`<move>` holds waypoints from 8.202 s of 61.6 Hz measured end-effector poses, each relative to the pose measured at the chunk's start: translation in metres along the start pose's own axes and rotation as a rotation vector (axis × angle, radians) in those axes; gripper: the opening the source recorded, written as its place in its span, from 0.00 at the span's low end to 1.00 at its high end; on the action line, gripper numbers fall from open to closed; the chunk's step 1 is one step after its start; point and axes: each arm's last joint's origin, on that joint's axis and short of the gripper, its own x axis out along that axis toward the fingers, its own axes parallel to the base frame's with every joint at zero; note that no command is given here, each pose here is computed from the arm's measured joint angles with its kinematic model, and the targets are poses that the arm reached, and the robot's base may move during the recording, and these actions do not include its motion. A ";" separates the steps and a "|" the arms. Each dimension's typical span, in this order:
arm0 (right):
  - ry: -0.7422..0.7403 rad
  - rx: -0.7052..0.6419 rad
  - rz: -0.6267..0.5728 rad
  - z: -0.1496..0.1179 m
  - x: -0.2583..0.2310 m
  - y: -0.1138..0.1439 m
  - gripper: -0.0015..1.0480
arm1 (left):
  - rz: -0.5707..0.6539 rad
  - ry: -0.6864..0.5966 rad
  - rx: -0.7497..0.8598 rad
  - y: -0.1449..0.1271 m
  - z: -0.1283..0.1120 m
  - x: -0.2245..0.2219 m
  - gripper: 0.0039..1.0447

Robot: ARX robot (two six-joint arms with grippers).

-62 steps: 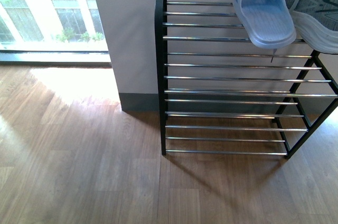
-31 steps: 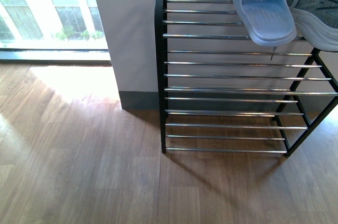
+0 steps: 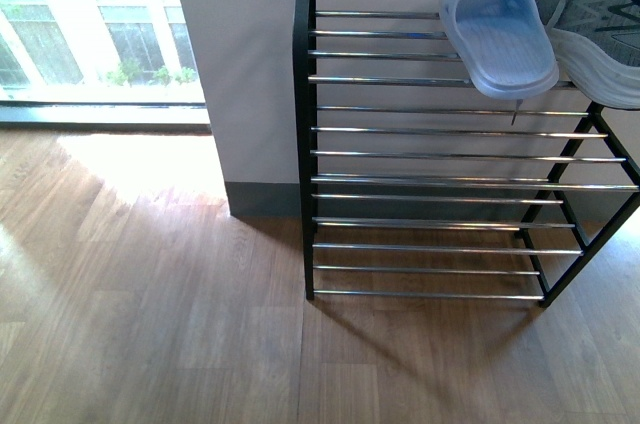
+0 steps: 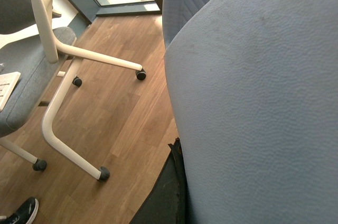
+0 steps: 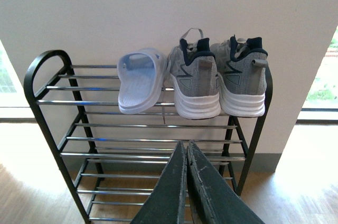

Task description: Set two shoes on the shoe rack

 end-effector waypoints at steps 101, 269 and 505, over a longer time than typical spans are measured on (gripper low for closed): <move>0.003 -0.001 0.003 -0.003 -0.025 0.000 0.91 | 0.006 0.002 0.000 0.000 0.000 0.000 0.02; 0.003 0.000 -0.003 -0.003 -0.025 0.000 0.91 | -0.539 -0.424 -0.300 -0.058 0.055 -0.006 0.01; 0.003 0.000 -0.002 -0.003 -0.025 0.000 0.91 | -0.538 -0.426 -0.301 -0.004 -0.013 -0.087 0.91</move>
